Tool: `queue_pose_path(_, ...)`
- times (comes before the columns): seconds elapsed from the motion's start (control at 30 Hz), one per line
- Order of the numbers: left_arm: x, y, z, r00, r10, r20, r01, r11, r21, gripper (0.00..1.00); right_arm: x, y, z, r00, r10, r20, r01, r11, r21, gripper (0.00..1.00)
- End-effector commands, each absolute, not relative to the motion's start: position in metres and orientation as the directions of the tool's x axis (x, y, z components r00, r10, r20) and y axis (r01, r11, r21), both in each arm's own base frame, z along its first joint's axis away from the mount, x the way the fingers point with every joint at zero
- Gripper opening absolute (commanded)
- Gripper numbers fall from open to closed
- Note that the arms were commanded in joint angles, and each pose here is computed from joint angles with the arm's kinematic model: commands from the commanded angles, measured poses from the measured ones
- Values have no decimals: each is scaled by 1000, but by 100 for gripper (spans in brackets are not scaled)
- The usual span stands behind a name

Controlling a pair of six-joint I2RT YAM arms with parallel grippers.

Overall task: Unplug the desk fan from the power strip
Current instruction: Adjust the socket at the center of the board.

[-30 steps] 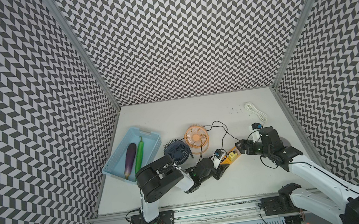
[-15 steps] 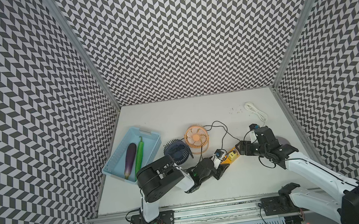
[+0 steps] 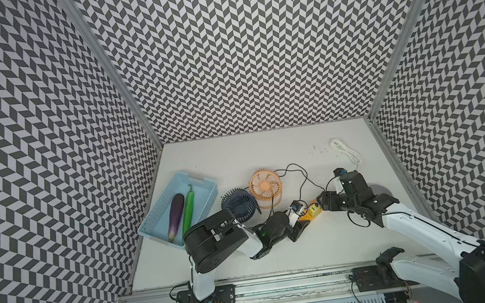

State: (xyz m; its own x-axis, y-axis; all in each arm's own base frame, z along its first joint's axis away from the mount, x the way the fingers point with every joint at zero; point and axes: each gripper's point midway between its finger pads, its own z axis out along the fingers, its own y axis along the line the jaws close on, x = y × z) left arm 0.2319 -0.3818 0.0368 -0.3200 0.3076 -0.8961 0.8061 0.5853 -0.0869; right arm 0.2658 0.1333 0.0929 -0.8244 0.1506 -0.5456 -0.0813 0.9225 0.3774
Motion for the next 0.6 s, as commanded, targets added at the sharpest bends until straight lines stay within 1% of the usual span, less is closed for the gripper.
queue_pose_path(0.0, 237, -365, 20, -348, 377, -858, 790, 611, -52, 34, 276, 138, 107, -799, 138, -586, -114, 921, 372, 76)
queue_pose_path(0.13, 237, -362, 18, -339, 391, -856, 791, 611, -34, 42, 276, 139, 107, -798, 132, -588, -118, 923, 367, 78)
queue_pose_path(0.2, 236, -361, 18, -338, 387, -858, 793, 609, -37, 50, 276, 138, 108, -795, 132, -592, -120, 923, 367, 78)
queue_pose_path(0.3, 235, -361, 18, -338, 386, -858, 794, 606, -41, 57, 276, 138, 108, -794, 132, -593, -119, 923, 365, 78)
queue_pose_path(0.43, 236, -360, 25, -328, 375, -867, 792, 609, -36, 59, 277, 140, 107, -796, 131, -591, -125, 920, 372, 78)
queue_pose_path(0.57, 236, -362, 28, -323, 373, -870, 794, 606, -35, 57, 277, 140, 108, -792, 131, -596, -127, 920, 371, 78)
